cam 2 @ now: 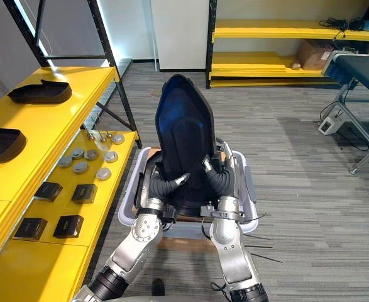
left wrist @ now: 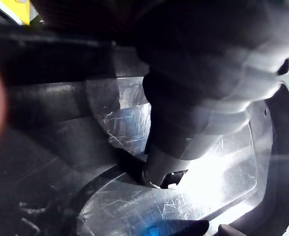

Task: Walk over and take plastic housings, then place them on the shelf

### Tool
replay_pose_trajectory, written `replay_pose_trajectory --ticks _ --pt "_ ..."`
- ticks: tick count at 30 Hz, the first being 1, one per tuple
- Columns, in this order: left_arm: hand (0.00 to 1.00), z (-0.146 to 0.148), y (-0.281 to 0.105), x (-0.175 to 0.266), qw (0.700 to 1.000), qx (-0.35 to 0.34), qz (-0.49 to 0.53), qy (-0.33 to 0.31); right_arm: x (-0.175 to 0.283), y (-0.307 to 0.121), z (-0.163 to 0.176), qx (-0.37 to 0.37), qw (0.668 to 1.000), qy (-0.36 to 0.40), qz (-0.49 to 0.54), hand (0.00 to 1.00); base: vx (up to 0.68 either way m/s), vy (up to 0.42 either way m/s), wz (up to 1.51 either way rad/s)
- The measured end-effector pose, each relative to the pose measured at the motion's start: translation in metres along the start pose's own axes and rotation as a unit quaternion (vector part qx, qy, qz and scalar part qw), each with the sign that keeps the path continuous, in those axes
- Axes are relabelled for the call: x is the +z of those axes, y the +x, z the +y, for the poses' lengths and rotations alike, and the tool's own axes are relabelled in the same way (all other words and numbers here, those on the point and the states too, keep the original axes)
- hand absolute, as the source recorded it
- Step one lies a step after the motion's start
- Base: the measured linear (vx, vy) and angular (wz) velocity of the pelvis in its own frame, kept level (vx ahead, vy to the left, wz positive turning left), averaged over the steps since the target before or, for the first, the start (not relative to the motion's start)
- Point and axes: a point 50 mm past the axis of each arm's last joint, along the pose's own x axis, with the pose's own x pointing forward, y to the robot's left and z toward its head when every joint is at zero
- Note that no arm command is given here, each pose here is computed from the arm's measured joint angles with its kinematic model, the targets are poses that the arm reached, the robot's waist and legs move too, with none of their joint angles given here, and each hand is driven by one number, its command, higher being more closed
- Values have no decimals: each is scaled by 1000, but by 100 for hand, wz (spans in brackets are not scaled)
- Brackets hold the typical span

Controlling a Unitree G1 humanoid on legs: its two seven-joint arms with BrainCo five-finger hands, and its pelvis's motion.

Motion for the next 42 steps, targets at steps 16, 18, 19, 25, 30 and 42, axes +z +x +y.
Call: replay_pose_trajectory --ticks 16,18,19,25,30,42 --pt "100 47 -3 -11 996 77 25 30 52 19 -108 -79 978 63 -182 0 -4 -1 0" --pt "100 58 -13 -20 993 101 44 28 43 16 -139 -168 969 75 -166 0 0 0 0" --pt "100 60 -15 -21 993 107 49 28 39 14 -147 -194 965 77 -158 0 20 -12 -5" --pt "100 77 -29 -15 987 158 39 7 -60 -38 -209 -406 909 76 58 0 22 -12 1" --pt "100 90 -38 -10 984 177 24 0 -168 -150 -186 -419 809 94 401 0 31 -18 5" --pt "100 86 -53 0 989 142 2 -31 -192 -275 -56 -151 684 143 699 0 -18 -12 75"
